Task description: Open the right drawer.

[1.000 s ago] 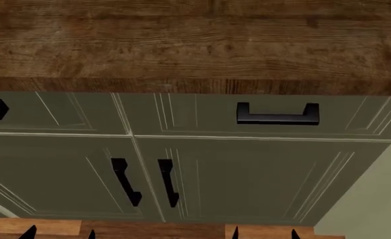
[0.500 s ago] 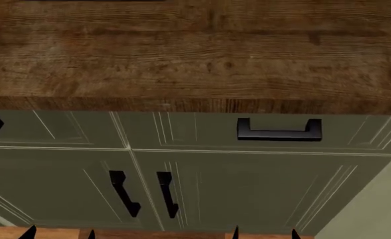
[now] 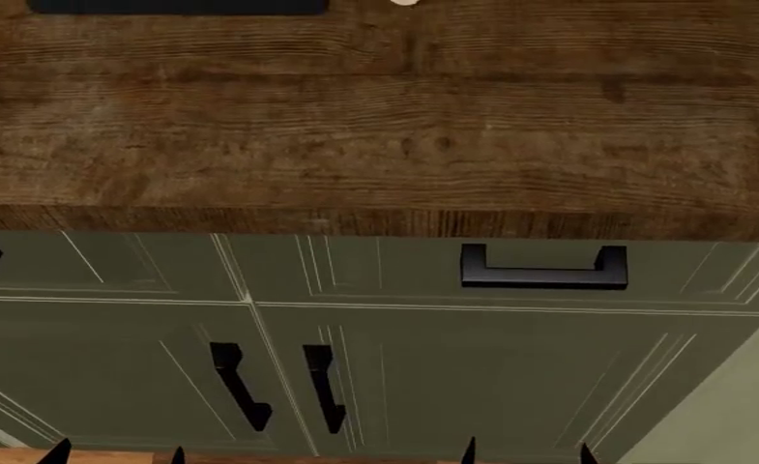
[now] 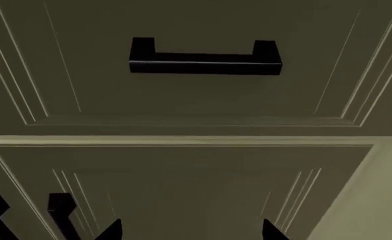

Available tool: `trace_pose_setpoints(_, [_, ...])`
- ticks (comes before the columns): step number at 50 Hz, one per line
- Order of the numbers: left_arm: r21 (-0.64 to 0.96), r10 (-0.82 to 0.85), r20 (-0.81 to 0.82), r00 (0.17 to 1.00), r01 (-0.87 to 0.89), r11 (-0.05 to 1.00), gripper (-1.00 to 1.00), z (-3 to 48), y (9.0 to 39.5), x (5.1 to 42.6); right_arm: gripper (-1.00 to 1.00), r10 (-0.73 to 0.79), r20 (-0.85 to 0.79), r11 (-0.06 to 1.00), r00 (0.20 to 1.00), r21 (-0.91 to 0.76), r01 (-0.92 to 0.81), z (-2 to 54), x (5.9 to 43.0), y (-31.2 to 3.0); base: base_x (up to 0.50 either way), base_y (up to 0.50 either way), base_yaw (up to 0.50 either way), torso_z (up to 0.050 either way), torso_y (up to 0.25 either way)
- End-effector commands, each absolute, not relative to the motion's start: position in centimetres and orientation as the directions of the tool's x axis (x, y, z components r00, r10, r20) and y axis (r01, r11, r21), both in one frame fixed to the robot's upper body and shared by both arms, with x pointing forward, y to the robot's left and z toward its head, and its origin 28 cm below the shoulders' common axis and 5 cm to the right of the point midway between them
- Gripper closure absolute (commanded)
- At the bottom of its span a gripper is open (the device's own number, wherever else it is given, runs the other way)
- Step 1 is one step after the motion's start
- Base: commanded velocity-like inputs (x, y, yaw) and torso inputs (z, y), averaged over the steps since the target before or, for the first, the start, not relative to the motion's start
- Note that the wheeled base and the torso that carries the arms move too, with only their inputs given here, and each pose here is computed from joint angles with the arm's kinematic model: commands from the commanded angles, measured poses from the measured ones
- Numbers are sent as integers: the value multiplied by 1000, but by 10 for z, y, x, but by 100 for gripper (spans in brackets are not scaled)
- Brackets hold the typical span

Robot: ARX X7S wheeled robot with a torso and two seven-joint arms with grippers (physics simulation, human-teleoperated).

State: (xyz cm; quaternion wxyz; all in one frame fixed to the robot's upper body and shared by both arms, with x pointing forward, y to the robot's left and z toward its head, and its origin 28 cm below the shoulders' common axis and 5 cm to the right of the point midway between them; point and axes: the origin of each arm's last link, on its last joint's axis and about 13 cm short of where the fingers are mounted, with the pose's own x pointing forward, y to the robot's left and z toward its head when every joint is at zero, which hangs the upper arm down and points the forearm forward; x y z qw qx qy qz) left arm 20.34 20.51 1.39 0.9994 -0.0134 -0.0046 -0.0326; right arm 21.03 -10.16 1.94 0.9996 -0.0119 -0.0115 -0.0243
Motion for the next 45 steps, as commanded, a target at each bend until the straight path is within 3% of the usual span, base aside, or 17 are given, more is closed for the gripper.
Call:
trace_pose_setpoints(1, [-32,-68,7,998,69,997,-100,14,205,203,-100,-131,37,973,991,-185,136,29,214,-106,0,0,0,0,0])
trace_pose_setpoints(18, [-35,-69,1,998,69,997,-100,13,205,204,-100,-121,36,906,992,-403,125,44,219,-117,0,0,0,0,0])
trace_pose_setpoints(23, [-32,-72,2,997,72,997,-100,13,204,203,-100,-144,61,799,988,-581,152,48,218,-118,0,0,0,0,0])
trace_pose_setpoints(28, [-30,-74,1,997,74,997,-100,13,204,203,-100,-152,70,754,986,-636,161,52,218,-117,0,0,0,0,0])
trace_pose_setpoints(30, [-159,-95,-47,994,87,984,-100,13,205,204,-100,-161,73,710,984,-684,167,50,218,-116,0,0,0,0,0])
trace_pose_setpoints(31, [-65,-62,-21,998,61,996,-100,12,207,205,-100,-145,78,684,986,-712,157,49,218,-116,0,0,0,0,0])
trace_pose_setpoints(34, [-97,-77,-26,997,74,993,-100,13,205,204,-100,-94,79,685,992,-718,122,52,218,-114,0,0,0,0,0])
trace_pose_setpoints(37, [-107,-77,-32,997,73,992,-100,12,206,204,-100,-98,80,598,992,-792,123,52,218,-115,0,0,0,0,0])
trace_pose_setpoints(45, [-105,-71,-33,997,67,992,-100,12,206,205,-100,-96,95,511,991,-849,131,56,218,-116,0,0,0,0,0])
